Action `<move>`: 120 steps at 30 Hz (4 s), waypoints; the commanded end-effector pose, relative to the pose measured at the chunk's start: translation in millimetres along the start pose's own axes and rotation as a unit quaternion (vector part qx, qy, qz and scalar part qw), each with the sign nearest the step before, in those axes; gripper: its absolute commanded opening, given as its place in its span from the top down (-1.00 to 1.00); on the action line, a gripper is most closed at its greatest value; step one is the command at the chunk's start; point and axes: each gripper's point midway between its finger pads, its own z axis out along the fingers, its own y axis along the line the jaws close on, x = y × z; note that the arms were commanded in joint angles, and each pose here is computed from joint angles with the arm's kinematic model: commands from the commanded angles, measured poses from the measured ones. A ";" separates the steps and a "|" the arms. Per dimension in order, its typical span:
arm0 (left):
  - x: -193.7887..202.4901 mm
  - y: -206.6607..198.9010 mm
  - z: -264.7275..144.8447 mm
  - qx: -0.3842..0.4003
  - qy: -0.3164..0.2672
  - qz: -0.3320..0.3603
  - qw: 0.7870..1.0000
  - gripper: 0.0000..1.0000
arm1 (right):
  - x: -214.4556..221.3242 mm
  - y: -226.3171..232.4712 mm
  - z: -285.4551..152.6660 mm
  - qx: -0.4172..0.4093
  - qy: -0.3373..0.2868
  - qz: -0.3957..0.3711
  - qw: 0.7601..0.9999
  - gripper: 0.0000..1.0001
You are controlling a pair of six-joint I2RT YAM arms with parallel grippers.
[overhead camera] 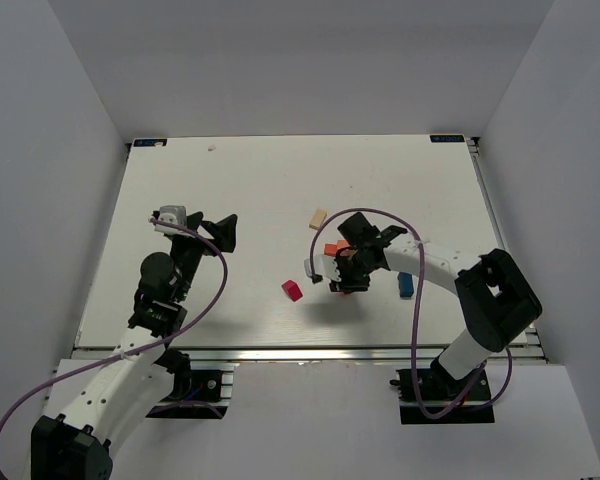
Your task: Build the wood block tower
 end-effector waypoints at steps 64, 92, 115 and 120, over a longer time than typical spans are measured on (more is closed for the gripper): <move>12.0 3.5 33.3 -0.013 0.032 0.007 0.999 -0.97 | 30.1 -102.5 -54.8 0.133 -0.038 0.155 0.978 0.59; 29.5 10.4 40.0 -0.028 0.065 0.010 0.997 -0.96 | 31.4 -95.2 -46.0 0.121 -0.015 0.134 0.984 0.45; 37.0 14.8 41.2 -0.038 0.080 0.017 0.996 -0.96 | 30.2 -90.7 -40.7 0.113 -0.004 0.118 0.986 0.29; 36.1 16.6 40.7 -0.043 0.080 0.018 0.996 -0.97 | 30.7 -93.4 -39.8 0.116 -0.003 0.120 0.986 0.12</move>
